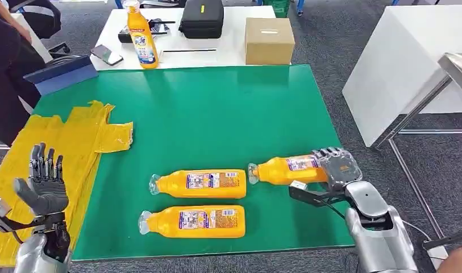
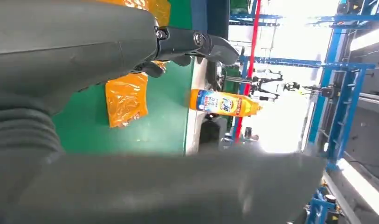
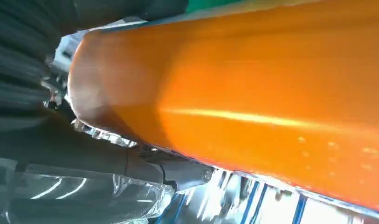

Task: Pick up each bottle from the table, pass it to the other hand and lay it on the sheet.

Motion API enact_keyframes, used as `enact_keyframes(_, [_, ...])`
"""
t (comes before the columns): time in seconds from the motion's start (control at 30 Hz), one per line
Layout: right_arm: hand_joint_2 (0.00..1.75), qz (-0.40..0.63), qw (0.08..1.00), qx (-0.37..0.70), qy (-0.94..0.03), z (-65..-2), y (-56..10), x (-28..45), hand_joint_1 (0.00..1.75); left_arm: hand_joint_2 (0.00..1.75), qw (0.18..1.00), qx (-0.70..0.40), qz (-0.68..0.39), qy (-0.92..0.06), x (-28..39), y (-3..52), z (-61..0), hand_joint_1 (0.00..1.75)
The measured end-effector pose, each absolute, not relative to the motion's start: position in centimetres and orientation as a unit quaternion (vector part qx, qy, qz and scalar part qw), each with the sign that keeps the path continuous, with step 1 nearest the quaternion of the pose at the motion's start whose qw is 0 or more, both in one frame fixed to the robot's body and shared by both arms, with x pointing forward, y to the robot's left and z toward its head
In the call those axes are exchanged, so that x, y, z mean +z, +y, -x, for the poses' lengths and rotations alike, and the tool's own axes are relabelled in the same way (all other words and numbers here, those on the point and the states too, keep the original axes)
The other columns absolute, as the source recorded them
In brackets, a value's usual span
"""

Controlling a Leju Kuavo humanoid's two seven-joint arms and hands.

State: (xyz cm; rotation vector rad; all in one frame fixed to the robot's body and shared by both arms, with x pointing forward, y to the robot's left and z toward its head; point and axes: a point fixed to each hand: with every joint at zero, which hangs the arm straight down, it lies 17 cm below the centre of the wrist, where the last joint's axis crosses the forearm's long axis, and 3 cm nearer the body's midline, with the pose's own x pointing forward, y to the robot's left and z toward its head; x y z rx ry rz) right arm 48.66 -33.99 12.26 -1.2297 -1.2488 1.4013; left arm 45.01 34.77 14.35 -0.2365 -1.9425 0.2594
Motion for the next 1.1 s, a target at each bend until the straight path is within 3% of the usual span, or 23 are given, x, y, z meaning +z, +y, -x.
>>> enact_keyframes(0.67, [1.75,0.551,0.396,0.483,-0.553,-48.5,-32.3,21.5,1.75,1.75,0.554,0.099,0.104,-0.82,14.6,32.9,-45.8,0.0])
enact_keyframes(0.9, [1.75,0.562,0.363,0.408,-0.621,-49.3,-28.7,26.8,1.71,1.75,0.547,0.094,0.143,-0.819,15.9,29.2,-46.4,0.0])
enact_keyframes(1.1, [1.75,0.476,0.352,0.351,-0.726,-51.2,-23.0,30.3,1.73,1.75,0.525,0.085,0.183,-0.827,19.3,26.1,-47.9,0.0])
